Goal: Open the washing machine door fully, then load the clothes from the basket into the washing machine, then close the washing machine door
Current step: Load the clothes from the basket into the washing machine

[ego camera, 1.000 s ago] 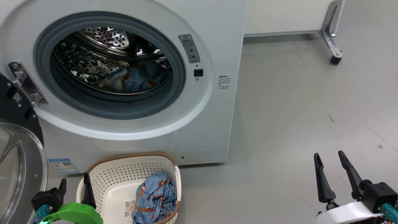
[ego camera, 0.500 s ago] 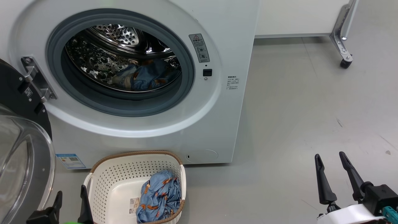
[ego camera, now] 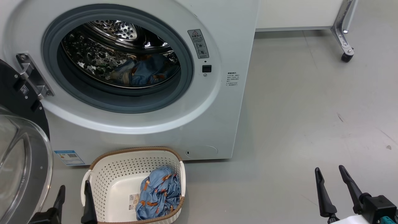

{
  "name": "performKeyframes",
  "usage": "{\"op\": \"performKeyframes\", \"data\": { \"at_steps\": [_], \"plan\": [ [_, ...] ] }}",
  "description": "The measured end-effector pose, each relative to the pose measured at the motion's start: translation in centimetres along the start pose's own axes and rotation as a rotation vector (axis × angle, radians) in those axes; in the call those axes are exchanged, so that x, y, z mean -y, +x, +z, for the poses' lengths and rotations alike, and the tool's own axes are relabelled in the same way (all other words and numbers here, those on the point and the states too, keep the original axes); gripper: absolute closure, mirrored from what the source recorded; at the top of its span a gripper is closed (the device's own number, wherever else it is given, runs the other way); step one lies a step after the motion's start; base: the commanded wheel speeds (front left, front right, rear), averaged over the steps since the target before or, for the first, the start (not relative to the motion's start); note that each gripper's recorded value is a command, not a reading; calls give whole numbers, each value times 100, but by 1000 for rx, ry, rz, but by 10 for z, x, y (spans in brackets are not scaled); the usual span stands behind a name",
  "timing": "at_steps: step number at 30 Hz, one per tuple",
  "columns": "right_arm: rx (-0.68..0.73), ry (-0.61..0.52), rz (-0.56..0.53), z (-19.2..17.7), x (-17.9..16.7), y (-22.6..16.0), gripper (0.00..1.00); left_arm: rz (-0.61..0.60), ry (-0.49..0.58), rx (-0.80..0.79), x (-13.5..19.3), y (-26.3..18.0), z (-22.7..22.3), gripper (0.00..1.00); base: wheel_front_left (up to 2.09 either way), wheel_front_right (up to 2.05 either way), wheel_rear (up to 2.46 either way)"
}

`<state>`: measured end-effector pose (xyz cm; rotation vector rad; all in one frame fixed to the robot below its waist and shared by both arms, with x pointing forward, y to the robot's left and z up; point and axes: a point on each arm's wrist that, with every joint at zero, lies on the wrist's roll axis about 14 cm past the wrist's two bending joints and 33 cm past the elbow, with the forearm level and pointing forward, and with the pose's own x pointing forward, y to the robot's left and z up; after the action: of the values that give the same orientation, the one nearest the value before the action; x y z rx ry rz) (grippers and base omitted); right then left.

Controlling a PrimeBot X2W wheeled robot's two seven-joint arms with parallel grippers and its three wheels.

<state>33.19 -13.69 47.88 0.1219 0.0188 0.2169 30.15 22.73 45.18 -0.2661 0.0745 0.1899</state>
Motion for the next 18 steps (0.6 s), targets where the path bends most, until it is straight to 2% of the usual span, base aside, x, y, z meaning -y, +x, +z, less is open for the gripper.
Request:
{"op": "performKeyframes", "data": {
  "at_steps": [9,18],
  "plan": [
    [-75,9,-27,-22,6,-14,0,-22,-3,-19,7,-12,-5,0,0,0,0],
    [-99,18,-44,-30,11,-13,0,-37,-17,-37,13,-12,-9,0,0,0,0]
  ]
}}
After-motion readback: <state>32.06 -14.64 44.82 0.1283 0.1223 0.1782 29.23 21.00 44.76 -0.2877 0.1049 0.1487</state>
